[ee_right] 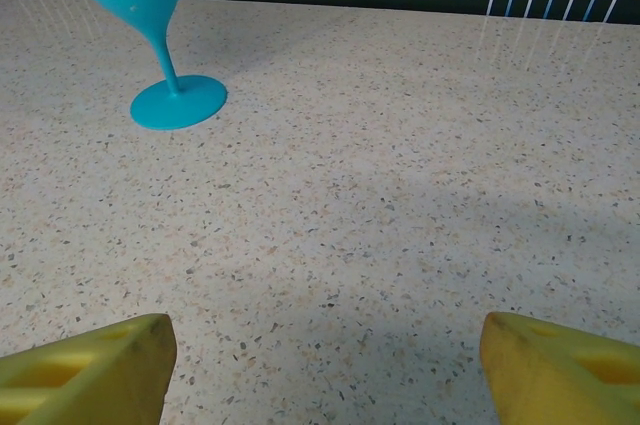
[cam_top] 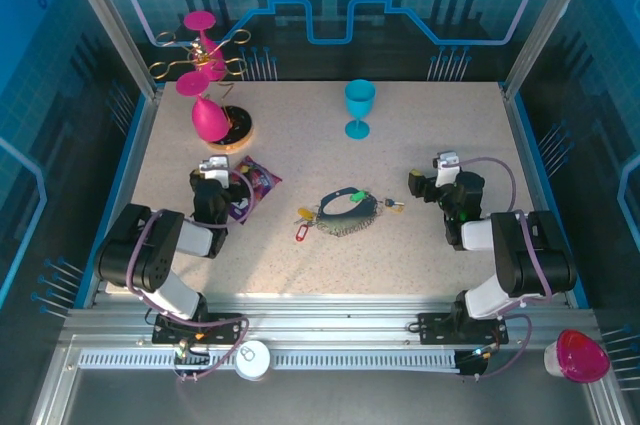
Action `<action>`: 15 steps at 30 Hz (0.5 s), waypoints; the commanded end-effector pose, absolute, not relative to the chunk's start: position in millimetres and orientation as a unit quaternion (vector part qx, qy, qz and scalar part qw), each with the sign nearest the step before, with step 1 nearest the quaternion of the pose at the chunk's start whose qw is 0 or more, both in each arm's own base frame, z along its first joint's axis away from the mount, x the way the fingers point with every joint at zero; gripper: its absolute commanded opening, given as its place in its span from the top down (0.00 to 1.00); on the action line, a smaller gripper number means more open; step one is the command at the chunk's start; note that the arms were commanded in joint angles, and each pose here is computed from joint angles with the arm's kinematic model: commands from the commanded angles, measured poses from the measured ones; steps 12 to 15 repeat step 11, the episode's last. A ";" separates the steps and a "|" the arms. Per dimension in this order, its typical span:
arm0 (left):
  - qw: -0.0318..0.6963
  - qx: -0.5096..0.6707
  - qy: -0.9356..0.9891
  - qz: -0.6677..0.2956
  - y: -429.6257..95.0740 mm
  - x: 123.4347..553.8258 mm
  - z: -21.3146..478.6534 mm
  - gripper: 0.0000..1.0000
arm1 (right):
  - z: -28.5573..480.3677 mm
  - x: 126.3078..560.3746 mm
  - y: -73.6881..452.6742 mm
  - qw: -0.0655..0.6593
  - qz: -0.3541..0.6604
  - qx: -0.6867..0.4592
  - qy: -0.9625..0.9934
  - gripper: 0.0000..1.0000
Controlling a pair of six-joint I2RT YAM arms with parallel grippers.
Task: Put the keys on the keyring
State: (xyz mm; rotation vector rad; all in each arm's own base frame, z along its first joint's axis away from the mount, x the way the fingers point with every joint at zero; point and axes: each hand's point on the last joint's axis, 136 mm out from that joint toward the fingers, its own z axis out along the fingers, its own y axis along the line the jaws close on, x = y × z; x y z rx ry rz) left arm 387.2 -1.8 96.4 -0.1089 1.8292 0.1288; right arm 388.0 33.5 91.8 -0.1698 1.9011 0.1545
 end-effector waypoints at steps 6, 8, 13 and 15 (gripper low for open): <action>0.579 -0.062 0.813 -0.003 7.8 398.5 94.7 0.01 | 101.2 394.2 26.0 0.589 0.056 -0.060 0.804 0.18; 0.579 -0.057 0.814 -0.005 6.1 398.7 94.5 0.01 | 100.4 394.1 26.5 0.587 0.056 -0.060 0.805 0.13; 0.583 -0.028 0.812 -0.015 -6.4 398.0 96.0 0.01 | 100.2 395.4 26.1 0.586 0.049 -0.059 0.807 0.00; 0.583 -0.028 0.812 -0.015 -6.4 398.0 96.0 0.01 | 100.2 395.4 26.1 0.586 0.049 -0.059 0.807 0.00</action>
